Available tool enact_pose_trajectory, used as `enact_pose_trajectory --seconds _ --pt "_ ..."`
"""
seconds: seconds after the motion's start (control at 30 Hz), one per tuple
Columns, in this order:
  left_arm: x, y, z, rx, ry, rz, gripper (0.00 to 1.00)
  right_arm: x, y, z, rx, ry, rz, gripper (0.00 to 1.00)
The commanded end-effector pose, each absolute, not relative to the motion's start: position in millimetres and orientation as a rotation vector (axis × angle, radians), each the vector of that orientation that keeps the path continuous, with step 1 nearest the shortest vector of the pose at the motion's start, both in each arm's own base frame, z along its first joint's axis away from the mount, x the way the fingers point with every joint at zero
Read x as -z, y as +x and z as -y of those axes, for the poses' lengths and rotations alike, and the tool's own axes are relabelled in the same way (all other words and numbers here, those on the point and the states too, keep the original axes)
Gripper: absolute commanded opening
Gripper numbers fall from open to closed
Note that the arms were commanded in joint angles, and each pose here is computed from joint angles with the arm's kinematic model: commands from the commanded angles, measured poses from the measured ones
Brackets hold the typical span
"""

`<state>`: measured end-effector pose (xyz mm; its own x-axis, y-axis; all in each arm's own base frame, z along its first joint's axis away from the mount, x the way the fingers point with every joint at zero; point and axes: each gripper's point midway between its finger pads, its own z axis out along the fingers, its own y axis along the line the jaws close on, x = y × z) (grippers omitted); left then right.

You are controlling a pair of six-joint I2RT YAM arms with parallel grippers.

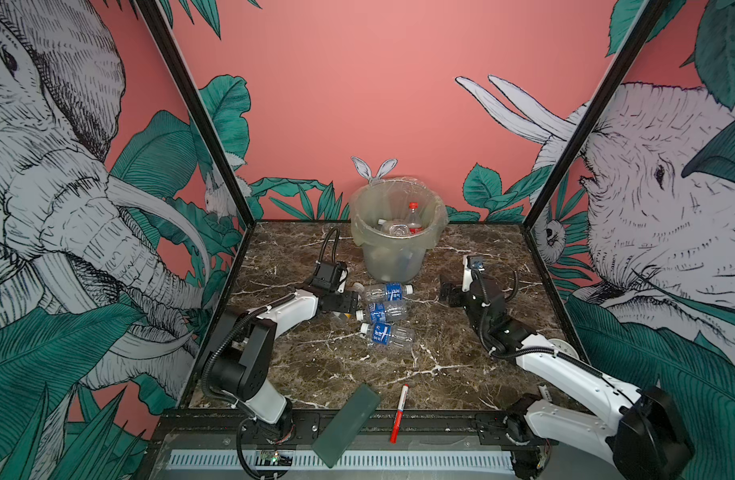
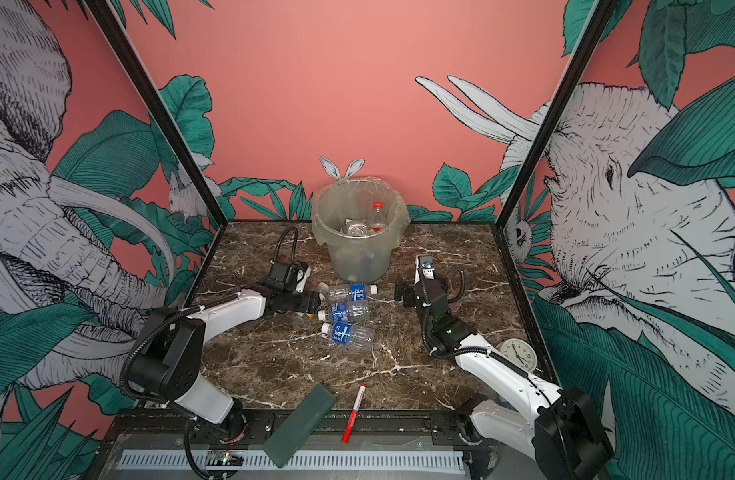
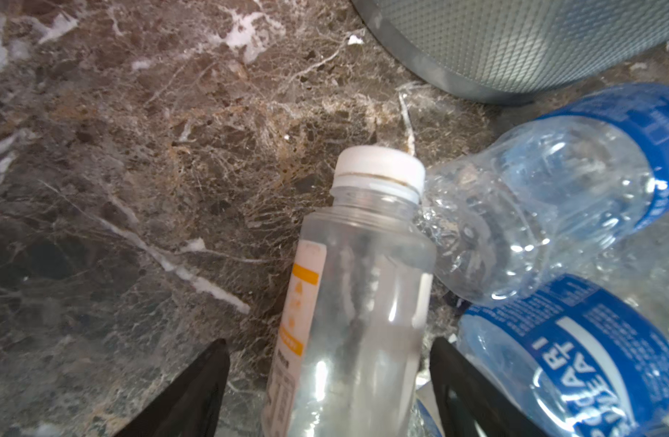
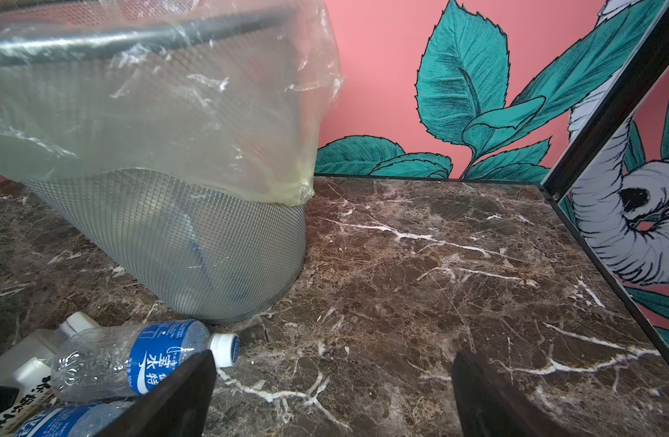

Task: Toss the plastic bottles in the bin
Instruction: 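Lower the left gripper onto the clear white-capped bottle and close on it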

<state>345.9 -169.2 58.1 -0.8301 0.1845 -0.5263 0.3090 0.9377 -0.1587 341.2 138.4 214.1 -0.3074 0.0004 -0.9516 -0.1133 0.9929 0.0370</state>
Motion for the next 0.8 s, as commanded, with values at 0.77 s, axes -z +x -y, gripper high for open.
enact_pose_trajectory --seconds 0.77 --pt "-48 351 154 0.158 0.347 -2.617 0.78 -223 347 -144 -0.155 -0.07 -1.869 0.99"
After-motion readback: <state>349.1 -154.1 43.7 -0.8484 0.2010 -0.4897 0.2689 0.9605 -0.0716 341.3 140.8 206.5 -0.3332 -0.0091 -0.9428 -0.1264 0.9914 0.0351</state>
